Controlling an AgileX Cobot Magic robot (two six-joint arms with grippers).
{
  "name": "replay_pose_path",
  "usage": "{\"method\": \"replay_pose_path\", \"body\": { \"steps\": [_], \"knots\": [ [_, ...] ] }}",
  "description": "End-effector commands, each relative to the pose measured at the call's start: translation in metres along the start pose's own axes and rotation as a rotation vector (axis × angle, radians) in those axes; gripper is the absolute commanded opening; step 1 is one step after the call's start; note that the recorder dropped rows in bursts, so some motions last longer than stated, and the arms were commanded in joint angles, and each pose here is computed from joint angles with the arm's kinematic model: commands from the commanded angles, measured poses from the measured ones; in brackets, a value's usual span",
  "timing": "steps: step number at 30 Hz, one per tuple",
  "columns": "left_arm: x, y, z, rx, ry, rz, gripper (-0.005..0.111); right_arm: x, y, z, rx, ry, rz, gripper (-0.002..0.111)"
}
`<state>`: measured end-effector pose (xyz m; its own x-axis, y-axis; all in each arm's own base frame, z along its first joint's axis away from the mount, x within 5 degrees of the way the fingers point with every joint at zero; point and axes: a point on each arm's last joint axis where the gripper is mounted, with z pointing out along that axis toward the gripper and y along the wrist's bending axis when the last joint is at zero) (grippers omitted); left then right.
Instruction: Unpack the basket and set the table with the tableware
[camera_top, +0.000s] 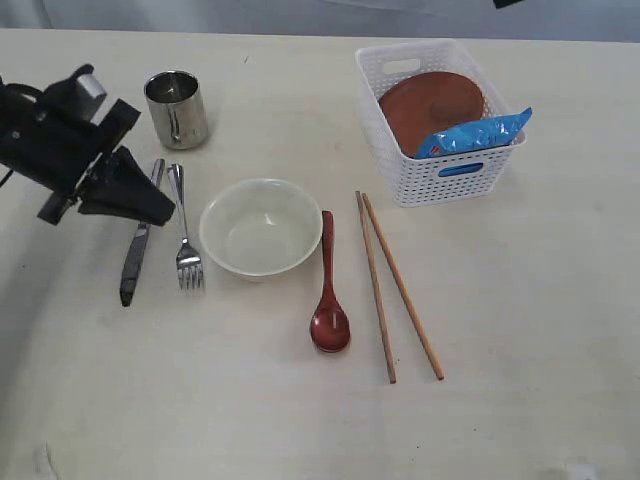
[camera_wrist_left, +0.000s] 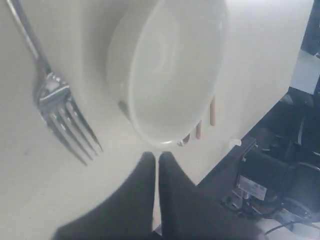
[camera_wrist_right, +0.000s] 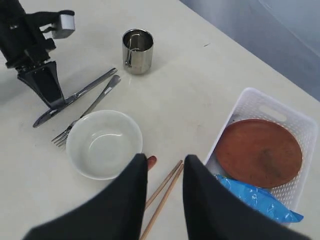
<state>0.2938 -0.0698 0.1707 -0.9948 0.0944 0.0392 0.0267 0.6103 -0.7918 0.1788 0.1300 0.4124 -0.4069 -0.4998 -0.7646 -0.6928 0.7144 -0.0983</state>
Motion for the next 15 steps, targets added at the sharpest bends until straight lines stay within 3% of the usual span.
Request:
{"method": "replay_pose_path", "body": {
  "steps": [1,5,10,15],
  "knots": [
    [-0.004,-0.023,-0.027,-0.185,-0.139,0.112,0.000,-0.002,0.000,-0.003,0.004,-0.028,0.002,0.025],
    [0.000,-0.031,-0.046,-0.553,-0.300,0.145,0.000,-0.004,-0.001,-0.003,0.015,-0.042,-0.003,0.025],
    [0.012,-0.062,-0.036,-0.776,-0.379,0.186,0.000,-0.010,-0.003,-0.003,0.032,-0.112,-0.002,0.025],
    [0.019,-0.081,0.007,-0.930,-0.383,0.209,0.000,-0.014,-0.004,-0.004,0.046,-0.162,-0.019,0.025]
  ]
}}
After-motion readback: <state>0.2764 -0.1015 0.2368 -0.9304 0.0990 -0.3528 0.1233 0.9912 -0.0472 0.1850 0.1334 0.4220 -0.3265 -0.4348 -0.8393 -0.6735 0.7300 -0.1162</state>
